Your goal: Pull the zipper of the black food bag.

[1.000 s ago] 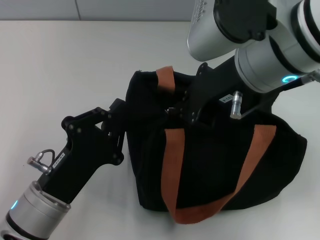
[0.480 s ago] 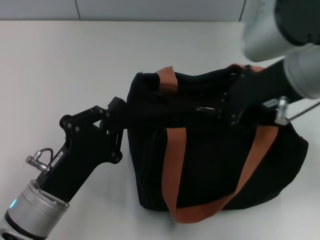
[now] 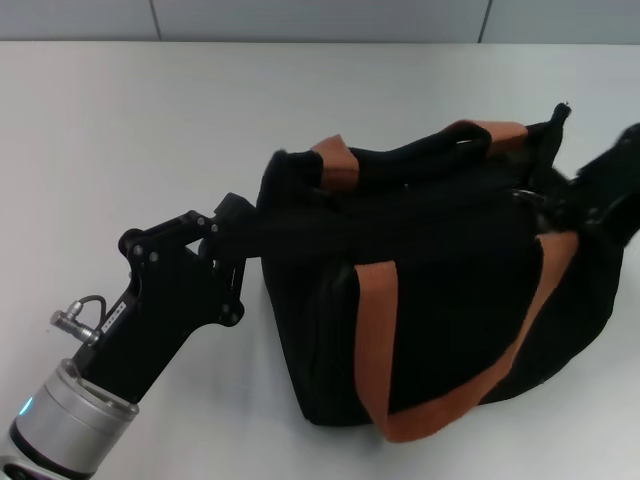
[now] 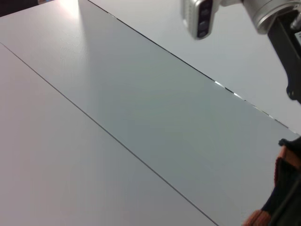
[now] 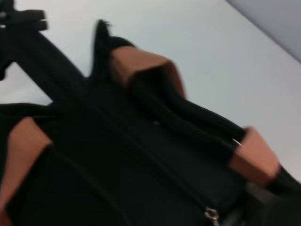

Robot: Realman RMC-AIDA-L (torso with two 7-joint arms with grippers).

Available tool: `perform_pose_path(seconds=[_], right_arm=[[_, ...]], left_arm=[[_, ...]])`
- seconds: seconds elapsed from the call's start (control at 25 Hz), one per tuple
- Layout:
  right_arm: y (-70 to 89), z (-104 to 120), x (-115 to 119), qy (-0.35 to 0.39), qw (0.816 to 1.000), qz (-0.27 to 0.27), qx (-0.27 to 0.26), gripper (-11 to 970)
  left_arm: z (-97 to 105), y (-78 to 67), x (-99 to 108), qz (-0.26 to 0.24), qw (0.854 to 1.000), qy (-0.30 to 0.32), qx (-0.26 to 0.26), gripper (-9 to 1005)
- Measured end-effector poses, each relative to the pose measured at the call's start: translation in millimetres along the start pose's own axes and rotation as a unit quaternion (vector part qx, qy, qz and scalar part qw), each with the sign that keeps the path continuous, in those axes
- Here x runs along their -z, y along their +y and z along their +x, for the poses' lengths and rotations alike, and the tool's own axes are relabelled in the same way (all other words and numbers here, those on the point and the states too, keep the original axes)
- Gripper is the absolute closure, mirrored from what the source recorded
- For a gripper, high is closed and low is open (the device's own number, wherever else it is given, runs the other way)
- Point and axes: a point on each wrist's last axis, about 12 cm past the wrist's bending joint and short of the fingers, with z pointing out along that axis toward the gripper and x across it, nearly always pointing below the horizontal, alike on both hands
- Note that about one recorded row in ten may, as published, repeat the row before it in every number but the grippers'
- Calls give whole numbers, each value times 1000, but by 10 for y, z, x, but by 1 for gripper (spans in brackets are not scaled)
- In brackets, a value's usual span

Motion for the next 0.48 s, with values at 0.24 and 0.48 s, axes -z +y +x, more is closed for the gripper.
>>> perform_pose_path(seconds=[0.24,0.48], right_arm=[[-197,314,170,-4,998,28,-60,963],[-259,513,245,-70,990,-11,-119,961]], left_arm=[[18,18,0,-6,1000,6,-3,842],[30,48,-42,-13,1000,0,-3,841]])
